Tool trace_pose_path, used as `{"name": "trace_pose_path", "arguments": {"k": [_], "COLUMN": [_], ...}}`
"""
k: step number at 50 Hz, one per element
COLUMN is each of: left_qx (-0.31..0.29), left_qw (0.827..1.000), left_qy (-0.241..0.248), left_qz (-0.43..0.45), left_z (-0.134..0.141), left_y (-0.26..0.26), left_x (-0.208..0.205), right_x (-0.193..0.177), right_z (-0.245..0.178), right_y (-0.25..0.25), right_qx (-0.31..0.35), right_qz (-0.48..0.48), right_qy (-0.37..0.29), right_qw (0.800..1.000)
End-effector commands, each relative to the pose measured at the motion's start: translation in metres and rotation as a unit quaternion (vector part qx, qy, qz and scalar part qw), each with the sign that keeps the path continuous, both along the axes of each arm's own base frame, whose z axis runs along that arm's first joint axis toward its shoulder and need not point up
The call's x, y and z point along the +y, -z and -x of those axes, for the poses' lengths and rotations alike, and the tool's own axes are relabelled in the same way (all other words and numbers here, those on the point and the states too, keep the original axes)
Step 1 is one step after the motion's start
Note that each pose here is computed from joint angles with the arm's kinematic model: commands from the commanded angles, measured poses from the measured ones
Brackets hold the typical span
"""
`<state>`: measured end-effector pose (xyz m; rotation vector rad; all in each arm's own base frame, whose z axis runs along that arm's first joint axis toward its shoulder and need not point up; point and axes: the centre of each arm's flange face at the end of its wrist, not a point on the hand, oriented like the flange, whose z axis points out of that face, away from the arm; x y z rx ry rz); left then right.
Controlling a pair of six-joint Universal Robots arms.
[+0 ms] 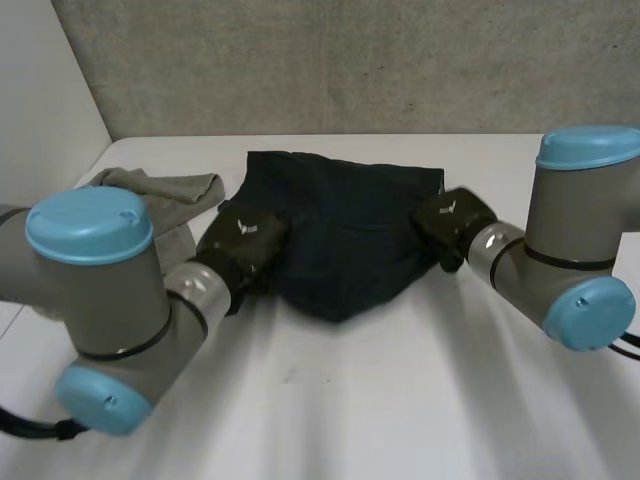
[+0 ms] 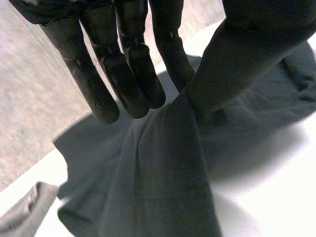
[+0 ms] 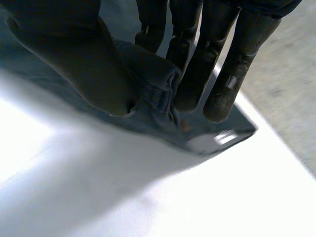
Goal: Fold the laundry.
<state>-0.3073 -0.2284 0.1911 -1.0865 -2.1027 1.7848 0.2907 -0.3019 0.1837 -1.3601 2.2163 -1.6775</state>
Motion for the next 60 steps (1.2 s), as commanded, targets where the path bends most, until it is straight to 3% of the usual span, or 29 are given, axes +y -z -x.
{"name": "trace_pose_path", "arguments": {"k": [1, 13, 16, 20, 25, 28, 30, 35, 42, 48, 60], "left_qx": [-0.053, -0.139, -0.155, -0.144, -0.08, -0.04, -0.003, 0.033, 0.015, 0.02, 0.036], "left_qw": [0.997, 0.973, 0.964, 0.97, 0.991, 0.997, 0.999, 0.994, 0.99, 0.985, 0.981], "left_qy": [0.008, 0.043, 0.071, 0.074, 0.057, 0.049, 0.045, 0.04, 0.02, -0.004, -0.004], "left_qz": [-0.052, -0.18, -0.204, -0.183, -0.092, -0.033, 0.025, 0.094, 0.137, 0.171, 0.193], "left_z": [-0.02, -0.056, -0.058, -0.054, -0.034, -0.018, -0.001, 0.028, 0.063, 0.084, 0.104], "left_y": [0.0, -0.004, -0.006, -0.009, -0.022, -0.025, -0.03, -0.026, -0.001, 0.024, 0.063], "left_x": [0.04, 0.118, 0.138, 0.134, 0.095, 0.067, 0.042, -0.002, -0.065, -0.112, -0.14], "right_x": [0.04, 0.109, 0.121, 0.127, 0.114, 0.092, 0.069, 0.04, -0.011, -0.047, -0.092], "right_z": [0.02, 0.079, 0.086, 0.085, 0.076, 0.07, 0.063, 0.056, 0.055, 0.05, 0.046], "right_y": [-0.002, -0.024, -0.027, -0.025, -0.031, -0.034, -0.024, -0.017, -0.007, 0.011, 0.042], "right_qx": [0.072, 0.213, 0.221, 0.214, 0.164, 0.109, 0.067, 0.045, 0.033, 0.018, 0.001], "right_qz": [-0.08, -0.13, -0.138, -0.142, -0.102, -0.063, -0.053, -0.02, 0.052, 0.092, 0.136], "right_qy": [-0.027, -0.075, -0.083, -0.096, -0.088, -0.052, -0.026, 0.008, 0.094, 0.126, 0.179], "right_qw": [0.994, 0.965, 0.962, 0.962, 0.977, 0.991, 0.996, 0.999, 0.994, 0.988, 0.974]}}
